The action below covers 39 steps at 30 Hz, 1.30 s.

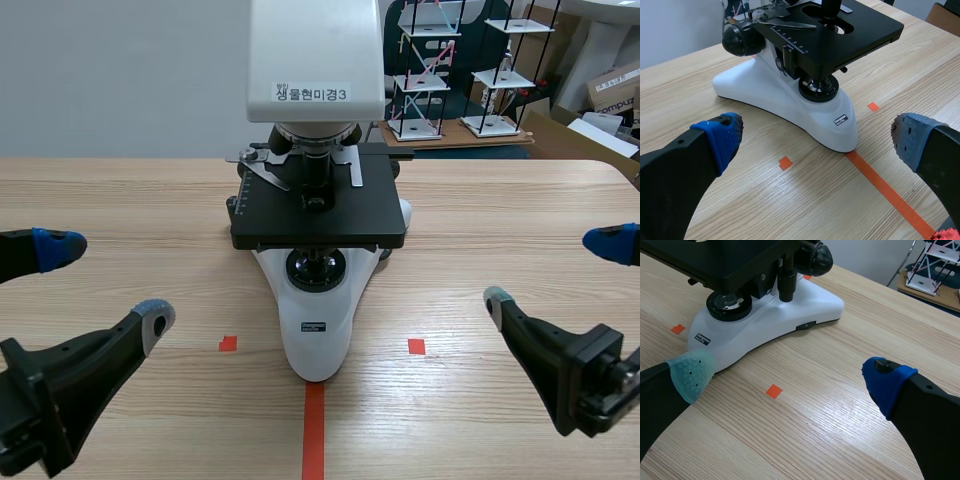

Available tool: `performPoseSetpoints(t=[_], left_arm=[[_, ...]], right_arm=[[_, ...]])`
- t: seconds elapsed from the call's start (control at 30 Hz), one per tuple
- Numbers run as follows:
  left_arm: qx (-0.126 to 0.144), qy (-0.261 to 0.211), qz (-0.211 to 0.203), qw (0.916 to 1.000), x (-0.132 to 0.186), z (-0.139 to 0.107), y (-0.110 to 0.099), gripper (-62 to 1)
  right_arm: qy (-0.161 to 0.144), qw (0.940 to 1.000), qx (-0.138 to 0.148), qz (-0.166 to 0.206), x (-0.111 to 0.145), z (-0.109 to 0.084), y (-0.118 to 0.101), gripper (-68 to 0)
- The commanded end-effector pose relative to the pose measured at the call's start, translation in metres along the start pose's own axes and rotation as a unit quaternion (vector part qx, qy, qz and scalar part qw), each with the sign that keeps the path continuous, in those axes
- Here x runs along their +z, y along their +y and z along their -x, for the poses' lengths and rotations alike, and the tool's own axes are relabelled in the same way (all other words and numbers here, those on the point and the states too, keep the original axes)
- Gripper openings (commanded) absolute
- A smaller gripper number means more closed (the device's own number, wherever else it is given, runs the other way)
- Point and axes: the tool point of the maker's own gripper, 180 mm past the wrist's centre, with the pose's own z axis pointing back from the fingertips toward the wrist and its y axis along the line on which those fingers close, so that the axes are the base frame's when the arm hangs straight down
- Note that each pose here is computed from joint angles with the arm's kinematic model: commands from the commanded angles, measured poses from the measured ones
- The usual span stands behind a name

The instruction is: Point at the coarse focus knob

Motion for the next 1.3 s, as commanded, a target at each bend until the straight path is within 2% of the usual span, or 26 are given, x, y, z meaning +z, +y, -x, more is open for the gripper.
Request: performPoseSetpoints(t=[0.0,0.23,0.67,0.73,0.8,0.83,1.0,1.27], left_arm=[[0.002,-0.017,0.003,0.9999,-0.001,-0.009,-0.003,1.4],[0.002,-0.016,0.003,0.9999,-0.001,-0.009,-0.003,1.4],[0.002,-0.016,0.003,0.9999,-0.001,-0.009,-0.003,1.4],[0.002,-0.016,0.003,0.9999,-0.001,-0.009,-0.003,1.4],[0.002,-0.016,0.003,0.9999,-0.001,-0.009,-0.003,1.4],[0.002,-0.016,0.003,0.9999,-0.001,-0.009,-0.003,1.4],[0.001,-0.015,0.003,0.9999,-0.001,-0.009,-0.003,1.4],[0.001,-0.015,0.003,0.9999,-0.001,-0.008,-0.002,1.4]], right_arm=[[-0.007,1.0,-0.001,0.002,-0.001,-0.005,-0.001,-2.0],[0.002,0.9999,0.015,0.0,-0.001,-0.002,-0.001,-2.0],[0.003,0.9999,0.016,0.0,-0.001,-0.002,-0.001,-2.2],[0.003,0.9999,0.016,0.0,-0.001,-0.002,-0.001,-4.5],[0.002,0.9998,0.018,0.001,-0.001,-0.002,-0.001,-12.5],[0.0,0.9998,0.021,-0.001,-0.001,-0.003,-0.001,-19.4],[-0.029,0.9986,0.045,-0.001,-0.005,-0.021,-0.011,-67.0],[-0.101,0.993,0.048,0.038,-0.016,-0.068,-0.046,-67.5]])
